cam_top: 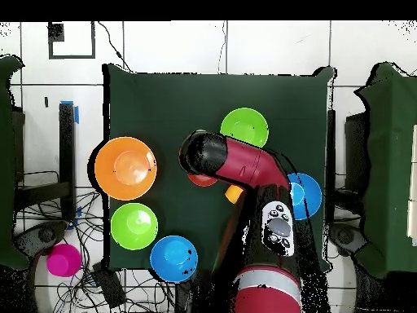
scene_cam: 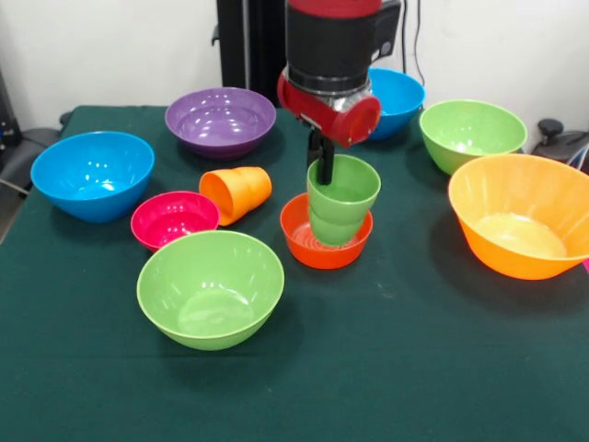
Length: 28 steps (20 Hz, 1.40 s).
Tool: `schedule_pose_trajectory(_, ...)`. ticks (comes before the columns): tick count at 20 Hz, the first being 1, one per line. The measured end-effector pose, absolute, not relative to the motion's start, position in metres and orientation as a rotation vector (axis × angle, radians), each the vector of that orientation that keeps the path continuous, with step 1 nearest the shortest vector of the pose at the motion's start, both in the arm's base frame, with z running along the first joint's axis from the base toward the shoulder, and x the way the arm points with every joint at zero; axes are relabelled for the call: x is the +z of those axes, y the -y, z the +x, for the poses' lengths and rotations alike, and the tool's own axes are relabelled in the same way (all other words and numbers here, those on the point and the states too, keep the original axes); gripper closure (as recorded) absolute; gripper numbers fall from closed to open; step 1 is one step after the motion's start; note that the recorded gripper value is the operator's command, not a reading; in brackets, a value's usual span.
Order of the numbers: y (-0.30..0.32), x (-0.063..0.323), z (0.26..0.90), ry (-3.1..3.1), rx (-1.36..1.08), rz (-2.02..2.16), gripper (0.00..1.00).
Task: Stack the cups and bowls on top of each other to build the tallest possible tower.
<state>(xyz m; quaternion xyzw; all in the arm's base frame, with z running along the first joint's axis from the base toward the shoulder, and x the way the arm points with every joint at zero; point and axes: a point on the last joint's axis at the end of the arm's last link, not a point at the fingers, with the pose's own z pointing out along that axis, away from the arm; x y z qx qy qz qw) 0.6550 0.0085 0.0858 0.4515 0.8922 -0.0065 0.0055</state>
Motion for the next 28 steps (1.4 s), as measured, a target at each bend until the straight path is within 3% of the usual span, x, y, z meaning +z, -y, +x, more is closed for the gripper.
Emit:
schedule_pose_trajectory(12, -0.011, 0.050, 0.639, -2.847, -0.052, 1.440, 1.00)
schedule_pose_trajectory(28, -0.009, 0.066, 0.638, -2.853, -0.072, 1.447, 1.00)
